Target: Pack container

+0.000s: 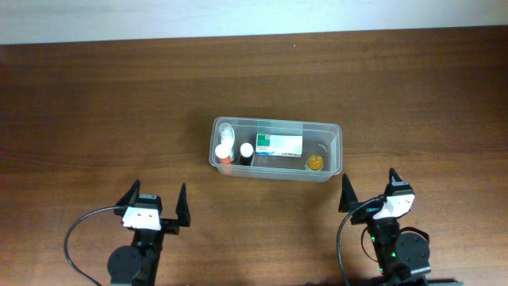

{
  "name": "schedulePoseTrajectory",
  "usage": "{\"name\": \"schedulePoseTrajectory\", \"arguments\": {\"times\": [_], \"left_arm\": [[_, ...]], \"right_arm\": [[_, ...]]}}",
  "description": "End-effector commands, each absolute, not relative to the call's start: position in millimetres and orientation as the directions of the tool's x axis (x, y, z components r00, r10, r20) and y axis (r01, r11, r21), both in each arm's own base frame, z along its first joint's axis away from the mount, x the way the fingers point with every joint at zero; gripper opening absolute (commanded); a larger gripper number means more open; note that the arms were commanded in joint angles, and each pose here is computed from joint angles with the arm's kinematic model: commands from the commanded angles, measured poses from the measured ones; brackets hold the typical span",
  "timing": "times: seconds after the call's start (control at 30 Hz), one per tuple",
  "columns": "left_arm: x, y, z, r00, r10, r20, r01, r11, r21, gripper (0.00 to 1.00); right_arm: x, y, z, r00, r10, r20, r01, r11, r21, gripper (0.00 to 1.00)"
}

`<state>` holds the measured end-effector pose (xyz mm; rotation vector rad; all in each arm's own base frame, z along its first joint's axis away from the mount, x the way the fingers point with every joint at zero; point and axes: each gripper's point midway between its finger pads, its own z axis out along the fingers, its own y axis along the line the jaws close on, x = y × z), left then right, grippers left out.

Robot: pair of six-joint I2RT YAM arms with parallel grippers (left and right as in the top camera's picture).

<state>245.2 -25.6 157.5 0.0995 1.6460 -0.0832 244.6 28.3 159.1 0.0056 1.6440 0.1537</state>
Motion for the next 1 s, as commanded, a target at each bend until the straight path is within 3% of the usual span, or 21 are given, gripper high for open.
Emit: {"name": "schedulePoseTrajectory", "arguments": {"times": [0.0,0.97], "left_arm": [[245.5,-13.4,156.5,-0.077,0.037,-0.996,0.048,0.998,0.033,0.99],[245.8,-4.1,158.2,-0.072,0.036,-0.997,-0.006,0.999,0.037,0.99]], "right_arm": [[244.6,26.1,156.7,-0.082,0.097,-0.992,-0.080,0.991,0.104,0.98],[244.6,26.1,156.5,-0.083,0.097,-0.992,-0.080,0.991,0.104,0.98]]}}
